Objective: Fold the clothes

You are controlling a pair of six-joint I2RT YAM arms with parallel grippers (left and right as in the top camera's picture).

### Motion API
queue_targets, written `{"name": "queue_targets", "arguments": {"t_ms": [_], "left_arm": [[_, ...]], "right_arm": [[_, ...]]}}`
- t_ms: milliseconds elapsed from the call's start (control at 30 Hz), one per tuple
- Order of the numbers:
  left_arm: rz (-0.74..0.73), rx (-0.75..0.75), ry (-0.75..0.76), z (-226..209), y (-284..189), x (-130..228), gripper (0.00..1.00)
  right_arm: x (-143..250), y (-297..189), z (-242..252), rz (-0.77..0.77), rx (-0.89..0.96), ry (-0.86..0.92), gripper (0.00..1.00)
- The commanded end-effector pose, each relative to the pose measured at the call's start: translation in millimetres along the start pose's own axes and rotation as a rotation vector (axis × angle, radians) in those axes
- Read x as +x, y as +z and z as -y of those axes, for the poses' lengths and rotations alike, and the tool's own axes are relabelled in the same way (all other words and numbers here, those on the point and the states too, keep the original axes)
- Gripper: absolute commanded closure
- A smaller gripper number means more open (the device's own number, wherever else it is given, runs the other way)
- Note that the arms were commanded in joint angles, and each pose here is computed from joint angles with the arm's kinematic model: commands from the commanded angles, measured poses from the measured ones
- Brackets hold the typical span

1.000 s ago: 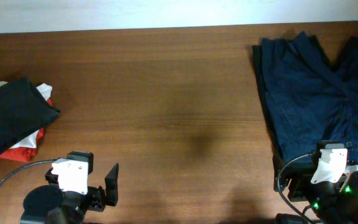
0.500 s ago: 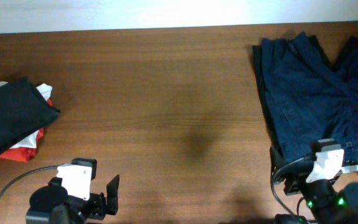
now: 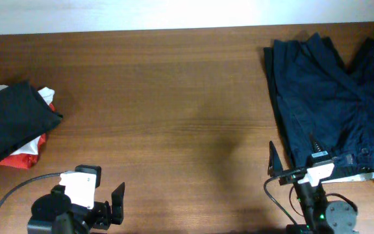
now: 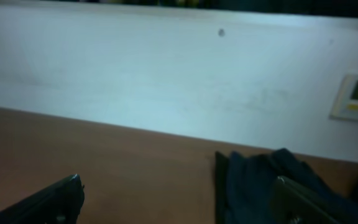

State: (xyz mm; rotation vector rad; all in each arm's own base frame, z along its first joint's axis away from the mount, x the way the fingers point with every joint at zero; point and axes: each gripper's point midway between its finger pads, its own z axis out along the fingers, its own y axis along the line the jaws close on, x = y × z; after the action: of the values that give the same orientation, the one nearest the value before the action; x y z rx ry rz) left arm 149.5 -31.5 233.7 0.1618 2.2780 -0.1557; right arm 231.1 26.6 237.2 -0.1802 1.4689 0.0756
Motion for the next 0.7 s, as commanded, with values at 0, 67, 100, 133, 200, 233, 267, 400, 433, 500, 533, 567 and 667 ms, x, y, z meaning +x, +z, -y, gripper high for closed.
{"name": "queue_targets", "arguments": {"t_ms": [0, 67, 100, 133, 200, 233, 267, 400, 433, 500, 533, 567, 667], "left_arm": [[0.003, -0.011, -0.010, -2, 0, 0, 0.01], [0.004, -0.011, -0.010, -2, 0, 0, 0.01], [0.004, -0.011, -0.010, -2, 0, 0, 0.01], [0.004, -0.011, -0.010, -2, 0, 0, 0.01], [0.003, -0.011, -0.010, -2, 0, 0, 0.01], [0.004, -0.011, -0.010, -2, 0, 0, 0.01], [0.003, -0.011, -0.010, -2, 0, 0, 0.01], [0.004, -0.011, -0.010, -2, 0, 0, 0.01], [0.004, -0.011, -0.010, -2, 0, 0, 0.01], [0.004, -0.011, -0.010, -2, 0, 0, 0.01], [0.004, -0.011, -0.010, -2, 0, 0, 0.01], [0.004, -0.011, -0.010, -2, 0, 0, 0.01], [0.004, -0.011, -0.010, -2, 0, 0, 0.01]], "right_arm": [[22, 5, 15, 0.016, 0.091, -0.002, 0.01], [34, 7, 17, 0.012, 0.103, -0.001, 0.01], [44, 7, 16, -0.015, 0.100, 0.002, 0.01], [55, 7, 15, -0.058, 0.098, 0.009, 0.01], [78, 5, 14, -0.153, 0.093, 0.023, 0.01], [82, 4, 13, -0.168, 0.093, 0.029, 0.01], [81, 4, 12, -0.165, 0.088, 0.029, 0.01], [81, 4, 13, -0.165, 0.089, 0.029, 0.01], [81, 4, 13, -0.165, 0.089, 0.029, 0.01], [81, 4, 13, -0.165, 0.089, 0.029, 0.01], [81, 4, 13, -0.166, 0.089, 0.029, 0.01], [81, 4, 13, -0.166, 0.089, 0.029, 0.01], [81, 4, 13, -0.166, 0.089, 0.029, 0.01]]}}
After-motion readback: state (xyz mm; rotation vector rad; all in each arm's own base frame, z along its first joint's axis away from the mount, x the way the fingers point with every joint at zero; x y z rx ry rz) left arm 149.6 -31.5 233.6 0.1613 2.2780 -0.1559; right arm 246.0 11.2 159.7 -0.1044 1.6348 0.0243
